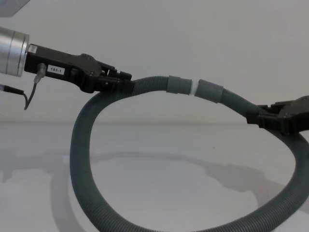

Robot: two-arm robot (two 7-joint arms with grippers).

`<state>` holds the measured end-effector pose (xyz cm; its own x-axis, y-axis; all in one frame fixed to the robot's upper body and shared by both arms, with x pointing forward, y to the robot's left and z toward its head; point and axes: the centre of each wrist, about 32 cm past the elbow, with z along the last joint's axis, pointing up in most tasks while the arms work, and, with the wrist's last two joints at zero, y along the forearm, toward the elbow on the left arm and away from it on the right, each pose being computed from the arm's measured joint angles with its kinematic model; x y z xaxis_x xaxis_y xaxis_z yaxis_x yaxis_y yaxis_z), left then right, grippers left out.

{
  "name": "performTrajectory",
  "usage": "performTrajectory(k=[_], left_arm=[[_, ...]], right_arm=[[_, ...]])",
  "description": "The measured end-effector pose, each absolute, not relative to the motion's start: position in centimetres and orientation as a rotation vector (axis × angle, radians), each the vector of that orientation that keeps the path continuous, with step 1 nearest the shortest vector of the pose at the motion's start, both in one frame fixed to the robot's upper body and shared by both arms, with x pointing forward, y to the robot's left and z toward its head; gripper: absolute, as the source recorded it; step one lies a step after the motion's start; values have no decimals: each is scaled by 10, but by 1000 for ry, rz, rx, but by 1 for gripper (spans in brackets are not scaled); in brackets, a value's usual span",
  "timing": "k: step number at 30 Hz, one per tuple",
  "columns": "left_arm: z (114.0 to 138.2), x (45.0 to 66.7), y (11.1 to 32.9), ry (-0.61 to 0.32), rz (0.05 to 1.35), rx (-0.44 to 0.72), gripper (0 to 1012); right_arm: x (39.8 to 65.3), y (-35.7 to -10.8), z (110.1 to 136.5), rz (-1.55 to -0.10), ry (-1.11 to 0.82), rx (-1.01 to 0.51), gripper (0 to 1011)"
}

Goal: Use both hands to pick up one end of the pipe from the table, align the ends, and insert them.

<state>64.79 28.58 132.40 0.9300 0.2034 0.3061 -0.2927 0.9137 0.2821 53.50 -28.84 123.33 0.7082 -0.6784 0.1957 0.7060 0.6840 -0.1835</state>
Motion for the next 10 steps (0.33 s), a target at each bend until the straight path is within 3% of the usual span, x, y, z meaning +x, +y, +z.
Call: performTrajectory(k=[10], left_arm=[[1324,648,286,-276,259,331,271]], right_arm=[[535,-288,1233,-778,-115,-254,257]])
